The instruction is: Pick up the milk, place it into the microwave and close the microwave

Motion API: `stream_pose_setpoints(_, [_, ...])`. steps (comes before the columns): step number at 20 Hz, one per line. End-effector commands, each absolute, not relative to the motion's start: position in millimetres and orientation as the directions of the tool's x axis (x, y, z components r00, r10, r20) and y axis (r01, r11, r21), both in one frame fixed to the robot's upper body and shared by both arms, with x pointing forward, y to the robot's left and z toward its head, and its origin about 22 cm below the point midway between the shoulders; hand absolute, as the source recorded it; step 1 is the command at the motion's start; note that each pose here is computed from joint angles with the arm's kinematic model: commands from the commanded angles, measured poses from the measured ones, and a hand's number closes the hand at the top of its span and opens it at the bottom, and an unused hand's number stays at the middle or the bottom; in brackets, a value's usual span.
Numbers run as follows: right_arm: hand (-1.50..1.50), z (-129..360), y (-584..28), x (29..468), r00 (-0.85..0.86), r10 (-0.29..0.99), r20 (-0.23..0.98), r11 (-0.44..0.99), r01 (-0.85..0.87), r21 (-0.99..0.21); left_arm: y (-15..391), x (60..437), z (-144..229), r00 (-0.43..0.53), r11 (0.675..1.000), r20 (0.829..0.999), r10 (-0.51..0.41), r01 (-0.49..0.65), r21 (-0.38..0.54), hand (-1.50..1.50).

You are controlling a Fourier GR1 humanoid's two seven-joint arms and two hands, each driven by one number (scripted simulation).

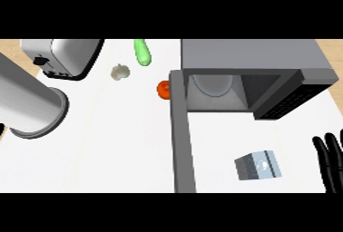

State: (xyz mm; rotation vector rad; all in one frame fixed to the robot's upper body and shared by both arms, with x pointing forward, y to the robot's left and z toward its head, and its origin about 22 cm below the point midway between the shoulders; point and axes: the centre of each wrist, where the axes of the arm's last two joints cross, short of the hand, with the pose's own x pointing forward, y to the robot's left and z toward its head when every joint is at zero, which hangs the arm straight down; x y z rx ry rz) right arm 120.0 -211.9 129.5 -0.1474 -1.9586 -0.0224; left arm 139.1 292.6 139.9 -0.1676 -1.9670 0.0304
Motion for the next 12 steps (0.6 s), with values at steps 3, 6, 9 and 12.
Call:
stream_pose_setpoints(3, [-1.5,118.9,-218.1,106.1,-0.314,0.206,0.927,0.971,0.183,-0.154,308.8,118.7,144.9,-0.38,0.99,0.916,0.131,0.099,-0.1,-1.5])
stream_pose_setpoints(6, [-1.5,111.9,-219.3,122.9,-0.314,0.211,0.926,0.964,0.223,-0.144,303.6,106.4,151.7,-0.393,0.989,0.909,0.138,0.108,-0.103,-1.5])
stream_pose_setpoints(9, [-1.5,82.1,-225.7,133.5,-0.252,0.211,0.945,0.954,0.265,-0.142,323.0,106.2,145.7,-0.391,0.99,0.912,0.123,0.109,-0.087,-1.5])
stream_pose_setpoints(12, [-1.5,55.7,-233.4,124.6,-0.219,0.238,0.946,0.939,0.301,-0.166,322.1,91.2,149.3,-0.382,0.991,0.916,0.12,0.098,-0.088,-1.5])
